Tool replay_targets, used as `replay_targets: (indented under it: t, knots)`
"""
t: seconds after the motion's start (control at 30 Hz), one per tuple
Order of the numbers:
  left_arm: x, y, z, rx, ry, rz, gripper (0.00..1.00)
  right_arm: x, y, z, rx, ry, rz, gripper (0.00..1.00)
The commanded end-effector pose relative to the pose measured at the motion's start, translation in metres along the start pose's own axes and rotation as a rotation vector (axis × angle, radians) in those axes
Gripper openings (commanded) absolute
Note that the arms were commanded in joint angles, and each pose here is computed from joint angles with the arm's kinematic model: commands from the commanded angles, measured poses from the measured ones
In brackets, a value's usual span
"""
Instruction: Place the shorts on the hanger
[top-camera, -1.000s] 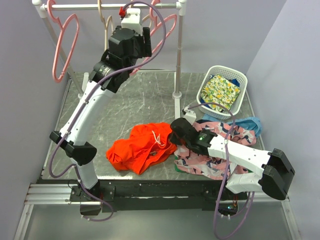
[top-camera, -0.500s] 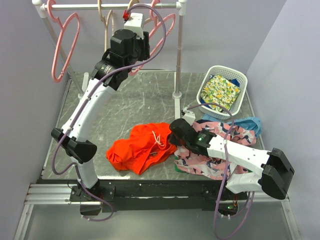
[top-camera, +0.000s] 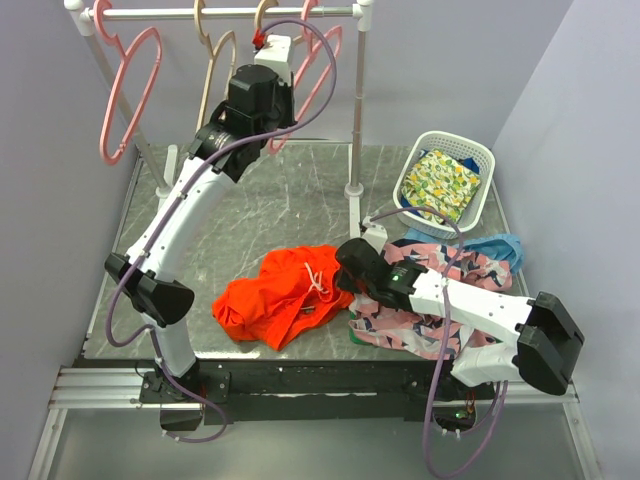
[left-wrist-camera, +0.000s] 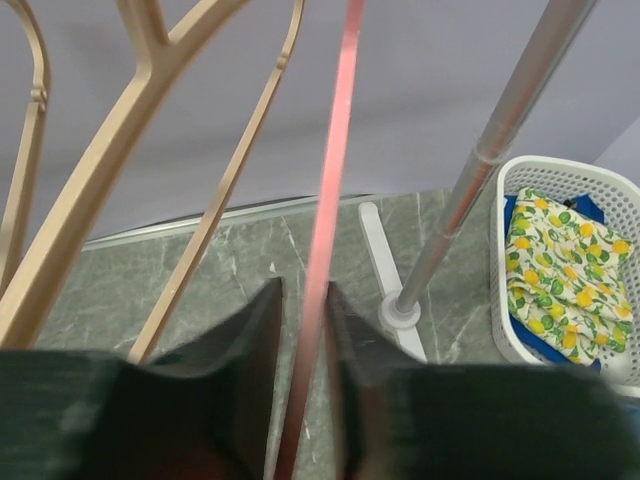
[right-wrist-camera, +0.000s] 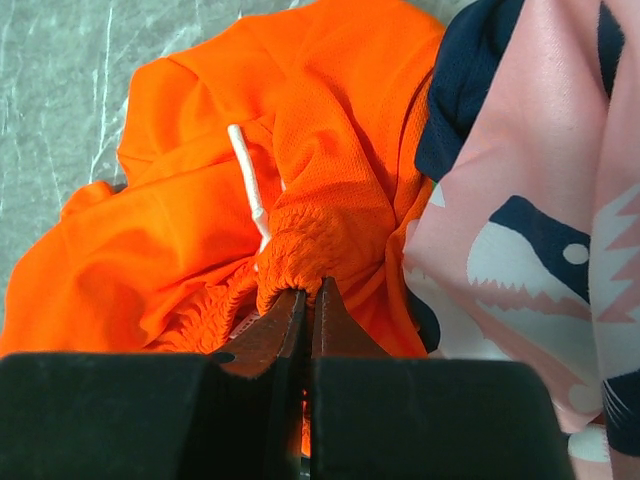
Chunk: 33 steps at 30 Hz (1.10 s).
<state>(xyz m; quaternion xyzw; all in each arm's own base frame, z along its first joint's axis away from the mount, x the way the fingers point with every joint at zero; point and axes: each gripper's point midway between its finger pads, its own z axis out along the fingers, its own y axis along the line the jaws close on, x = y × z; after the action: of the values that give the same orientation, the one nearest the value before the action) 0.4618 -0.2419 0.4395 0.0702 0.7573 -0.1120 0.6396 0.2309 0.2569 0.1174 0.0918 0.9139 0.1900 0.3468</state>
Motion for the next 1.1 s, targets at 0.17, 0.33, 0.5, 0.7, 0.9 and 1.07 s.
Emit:
replay_targets:
  t: [0.17, 0.33, 0.5, 0.7, 0.9, 1.07]
  knots:
    - [-0.054, -0.011, -0.020, 0.004, -0.172, -0.019, 0.01, -0.003, 0.008, 0.002, -0.009, -0.018, 0.005, 0.00]
    - [-0.069, -0.018, -0.032, 0.021, -0.219, 0.003, 0.01, -0.001, 0.007, 0.003, -0.007, -0.017, 0.008, 0.00]
    - [-0.062, -0.021, -0.035, 0.023, -0.198, 0.000, 0.01, 0.001, 0.007, 0.005, -0.003, -0.011, 0.004, 0.00]
    - [-0.044, -0.019, -0.052, 0.046, -0.196, -0.012, 0.01, 0.001, 0.007, 0.006, 0.002, -0.014, -0.005, 0.00]
    - [-0.059, -0.018, -0.081, 0.098, -0.285, -0.026, 0.01, 0.002, 0.005, 0.008, 0.017, -0.015, -0.017, 0.00]
    - [-0.054, -0.020, -0.088, 0.111, -0.257, -0.011, 0.01, 0.001, 0.001, 0.008, 0.035, -0.022, -0.028, 0.00]
